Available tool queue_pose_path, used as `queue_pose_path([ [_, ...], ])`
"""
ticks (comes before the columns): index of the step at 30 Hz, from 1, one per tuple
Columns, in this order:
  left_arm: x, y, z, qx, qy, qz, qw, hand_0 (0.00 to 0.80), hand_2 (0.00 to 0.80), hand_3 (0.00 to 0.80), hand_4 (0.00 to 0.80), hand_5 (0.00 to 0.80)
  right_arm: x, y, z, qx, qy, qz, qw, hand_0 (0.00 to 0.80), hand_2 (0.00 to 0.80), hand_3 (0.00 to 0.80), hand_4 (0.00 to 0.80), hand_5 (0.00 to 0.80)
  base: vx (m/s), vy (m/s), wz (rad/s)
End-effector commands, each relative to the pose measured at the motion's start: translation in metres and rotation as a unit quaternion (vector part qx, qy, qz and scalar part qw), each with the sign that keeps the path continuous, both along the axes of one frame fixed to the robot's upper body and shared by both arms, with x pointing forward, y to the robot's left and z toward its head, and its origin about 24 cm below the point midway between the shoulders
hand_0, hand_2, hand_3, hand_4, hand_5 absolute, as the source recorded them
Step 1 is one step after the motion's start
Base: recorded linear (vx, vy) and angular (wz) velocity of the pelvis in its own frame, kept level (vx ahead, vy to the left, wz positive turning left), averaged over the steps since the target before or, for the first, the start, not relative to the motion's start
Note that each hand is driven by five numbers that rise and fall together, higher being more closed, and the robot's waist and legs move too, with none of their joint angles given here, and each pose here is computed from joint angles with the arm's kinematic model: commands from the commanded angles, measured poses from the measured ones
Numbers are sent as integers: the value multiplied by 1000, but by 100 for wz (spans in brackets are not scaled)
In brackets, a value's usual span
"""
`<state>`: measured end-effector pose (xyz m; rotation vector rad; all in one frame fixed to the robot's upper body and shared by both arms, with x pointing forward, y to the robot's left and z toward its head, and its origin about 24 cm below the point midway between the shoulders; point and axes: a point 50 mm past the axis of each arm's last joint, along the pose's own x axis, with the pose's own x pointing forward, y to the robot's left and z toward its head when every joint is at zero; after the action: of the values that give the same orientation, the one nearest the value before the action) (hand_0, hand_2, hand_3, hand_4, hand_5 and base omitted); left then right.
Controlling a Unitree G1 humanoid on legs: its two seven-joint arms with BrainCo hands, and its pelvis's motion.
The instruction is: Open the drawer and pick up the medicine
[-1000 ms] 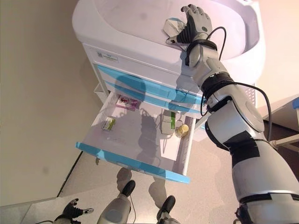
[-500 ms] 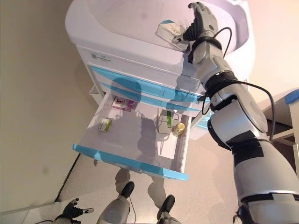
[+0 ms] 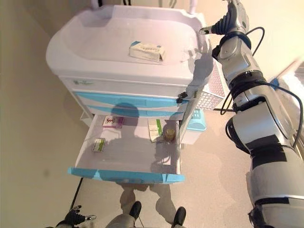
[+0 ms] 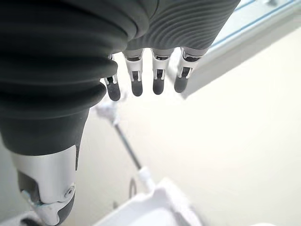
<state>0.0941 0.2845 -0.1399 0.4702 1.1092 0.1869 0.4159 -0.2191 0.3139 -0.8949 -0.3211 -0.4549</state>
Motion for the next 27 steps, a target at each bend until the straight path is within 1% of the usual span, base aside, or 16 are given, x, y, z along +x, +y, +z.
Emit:
queue_pose_path([
  [1, -2, 7, 1, 15, 18, -16, 1000, 0, 0, 0, 0, 0, -6, -8, 17, 20, -41, 14, 999, 0, 0, 0, 0, 0, 15, 2, -18],
  [3, -3, 6, 0, 13, 20, -15, 1000, 0, 0, 0, 0, 0, -7, -9, 15, 25, -41, 15, 999, 0, 0, 0, 0, 0, 16, 0, -16],
  [6, -5, 1, -2, 7, 23, -20, 1000, 0, 0, 0, 0, 0, -9, -27, 1, 65, -39, 7, 997, 0, 0, 0, 0, 0, 17, -13, -16],
  [8, -5, -1, -3, 5, 26, -24, 999, 0, 0, 0, 0, 0, -10, -32, -8, 82, -33, 9, 996, 0, 0, 0, 0, 0, 1, -14, -13],
  [14, -2, -8, -4, 3, 26, -48, 999, 0, 0, 0, 0, 0, -14, -51, -48, 124, 3, -1, 992, 0, 0, 0, 0, 0, 7, -5, -11],
  [19, 6, -19, -5, -12, 12, -63, 998, 0, 0, 0, 0, 0, -22, -62, -96, 155, 44, 7, 987, 0, 0, 0, 0, 0, -4, -3, -10],
  [20, 8, -24, -5, -17, 8, -69, 997, 0, 0, 0, 0, 0, -27, -64, -121, 172, 66, 7, 983, 0, 0, 0, 0, 0, 2, -5, -19],
  [21, 8, -23, -5, -16, 9, -70, 997, 0, 0, 0, 0, 0, -27, -64, -122, 172, 67, 6, 983, 0, 0, 0, 0, 0, 3, -11, -18],
  [23, 12, -27, -5, -19, 4, -76, 997, 0, 0, 0, 0, 0, -34, -64, -148, 191, 89, 11, 977, 0, 0, 0, 0, 0, -3, -7, -9],
  [24, 12, -26, -5, -19, 4, -77, 997, 0, 0, 0, 0, 0, -35, -65, -148, 192, 89, 10, 977, 0, 0, 0, 0, 0, -2, -6, -10],
  [25, 14, -29, -5, -21, 2, -83, 996, 0, 0, 0, 0, 0, -46, -68, -178, 211, 116, 9, 970, 0, 0, 0, 0, 0, 3, -3, -11],
  [26, 14, -28, -5, -21, 3, -84, 996, 0, 0, 0, 0, 0, -47, -68, -178, 212, 116, 9, 970, 0, 0, 0, 0, 0, 0, 0, -14],
  [27, 16, -29, -4, -22, 0, -89, 996, 0, 0, 0, 0, 0, -55, -72, -194, 224, 130, 2, 966, 0, 0, 0, 0, 0, 4, -2, -12],
])
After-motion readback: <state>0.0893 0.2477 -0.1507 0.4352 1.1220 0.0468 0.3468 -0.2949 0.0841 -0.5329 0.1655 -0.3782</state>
